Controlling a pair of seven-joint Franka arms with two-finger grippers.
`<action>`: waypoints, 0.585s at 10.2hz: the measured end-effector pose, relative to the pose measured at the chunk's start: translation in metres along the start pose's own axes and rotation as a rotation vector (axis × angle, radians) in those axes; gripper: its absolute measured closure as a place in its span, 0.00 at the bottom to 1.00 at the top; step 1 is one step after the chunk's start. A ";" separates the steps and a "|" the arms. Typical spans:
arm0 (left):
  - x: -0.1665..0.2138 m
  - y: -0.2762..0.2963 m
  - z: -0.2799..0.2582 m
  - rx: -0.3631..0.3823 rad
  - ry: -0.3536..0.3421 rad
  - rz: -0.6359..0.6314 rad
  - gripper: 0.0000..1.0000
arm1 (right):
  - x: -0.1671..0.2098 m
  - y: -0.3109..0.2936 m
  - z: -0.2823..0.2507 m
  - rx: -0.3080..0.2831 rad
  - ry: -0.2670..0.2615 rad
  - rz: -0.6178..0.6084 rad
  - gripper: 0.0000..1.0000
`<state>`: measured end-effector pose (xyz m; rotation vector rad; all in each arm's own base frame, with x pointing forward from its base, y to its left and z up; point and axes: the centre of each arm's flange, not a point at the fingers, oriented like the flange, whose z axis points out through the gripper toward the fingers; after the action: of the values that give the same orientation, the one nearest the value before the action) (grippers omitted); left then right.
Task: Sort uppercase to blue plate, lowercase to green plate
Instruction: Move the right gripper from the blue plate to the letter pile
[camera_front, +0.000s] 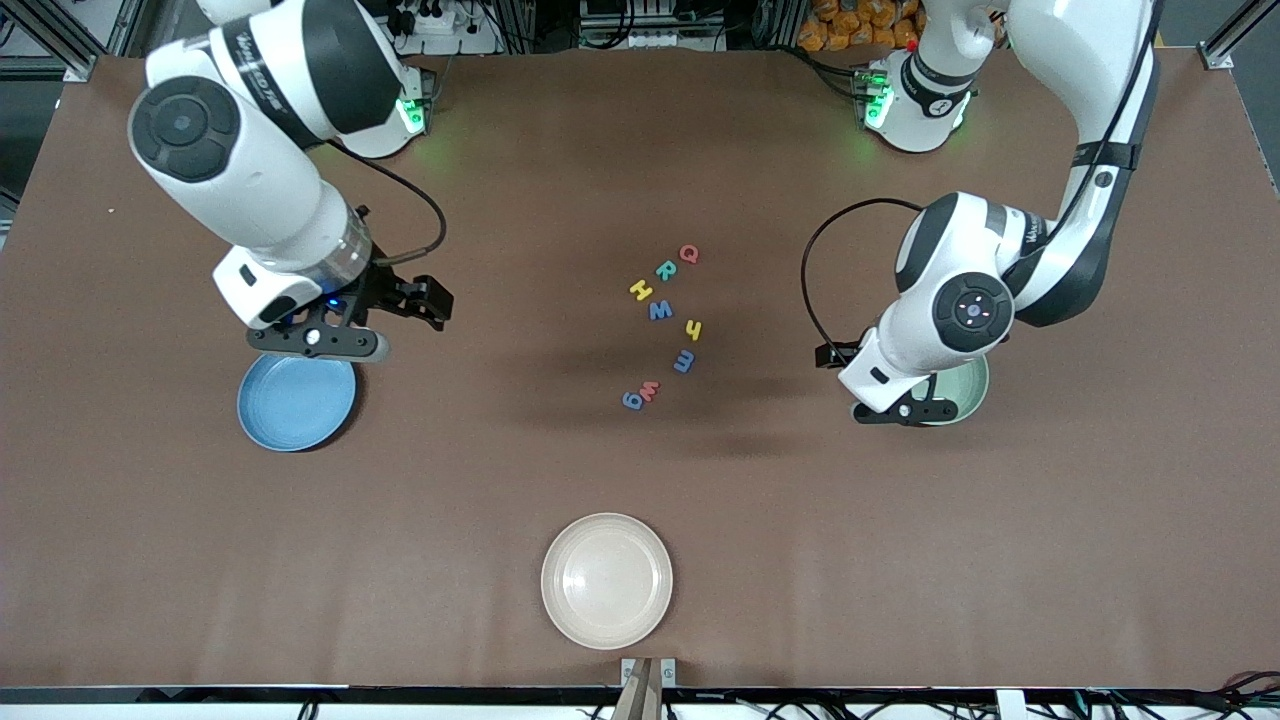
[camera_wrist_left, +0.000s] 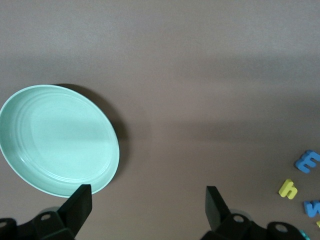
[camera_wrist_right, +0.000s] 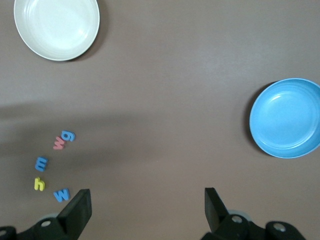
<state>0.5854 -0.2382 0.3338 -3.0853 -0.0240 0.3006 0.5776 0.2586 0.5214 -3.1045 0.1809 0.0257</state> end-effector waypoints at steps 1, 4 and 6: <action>0.000 0.004 0.004 0.000 0.002 -0.005 0.00 | -0.001 -0.016 0.010 0.004 0.011 0.026 0.00; 0.003 0.008 0.011 -0.003 0.006 -0.006 0.00 | -0.003 -0.065 0.061 0.014 0.036 0.128 0.00; 0.005 0.010 0.016 -0.007 0.013 -0.020 0.00 | -0.011 -0.100 0.096 0.027 0.055 0.223 0.00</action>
<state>0.5876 -0.2473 0.3170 -3.0920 -0.0563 0.2804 0.5773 0.3624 0.4285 -3.0427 0.5238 -0.0559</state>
